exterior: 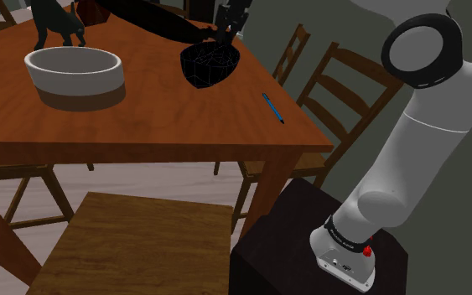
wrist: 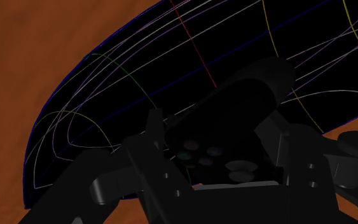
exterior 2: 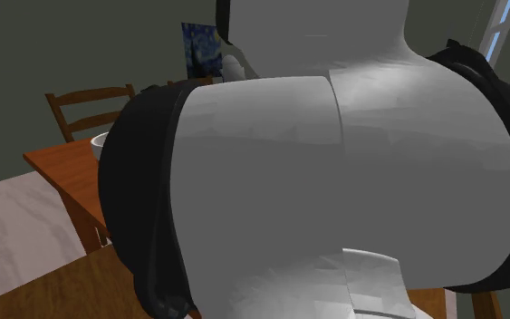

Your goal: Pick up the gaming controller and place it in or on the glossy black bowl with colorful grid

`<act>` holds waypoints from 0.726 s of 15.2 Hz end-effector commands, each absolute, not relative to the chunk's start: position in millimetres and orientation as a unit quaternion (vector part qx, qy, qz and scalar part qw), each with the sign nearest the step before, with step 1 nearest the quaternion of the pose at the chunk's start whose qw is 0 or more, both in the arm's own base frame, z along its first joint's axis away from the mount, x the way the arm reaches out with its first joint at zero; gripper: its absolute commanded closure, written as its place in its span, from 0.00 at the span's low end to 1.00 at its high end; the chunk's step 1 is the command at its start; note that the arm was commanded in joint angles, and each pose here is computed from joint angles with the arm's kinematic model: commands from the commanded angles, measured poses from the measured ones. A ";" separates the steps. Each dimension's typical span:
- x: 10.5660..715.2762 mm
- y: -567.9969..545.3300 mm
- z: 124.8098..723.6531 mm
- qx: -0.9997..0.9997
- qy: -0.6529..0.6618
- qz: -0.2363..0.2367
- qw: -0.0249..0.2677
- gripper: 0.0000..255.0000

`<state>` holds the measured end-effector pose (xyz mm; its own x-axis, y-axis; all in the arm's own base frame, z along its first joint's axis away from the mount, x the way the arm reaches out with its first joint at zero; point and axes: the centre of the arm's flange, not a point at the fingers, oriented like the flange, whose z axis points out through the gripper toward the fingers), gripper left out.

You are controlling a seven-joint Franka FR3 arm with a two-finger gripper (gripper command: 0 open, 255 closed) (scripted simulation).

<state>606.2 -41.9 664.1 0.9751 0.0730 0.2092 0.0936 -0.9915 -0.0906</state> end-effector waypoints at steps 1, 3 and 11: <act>606.0 -42.4 658.9 -0.992 -0.042 -0.104 0.050 1.00; 606.1 -42.4 658.9 -0.992 -0.042 -0.104 0.050 1.00; 606.1 -42.4 658.9 -0.992 -0.042 -0.104 0.050 0.00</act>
<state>606.1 -42.4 658.9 0.9750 0.0729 0.2099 0.0936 -0.9915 -0.0905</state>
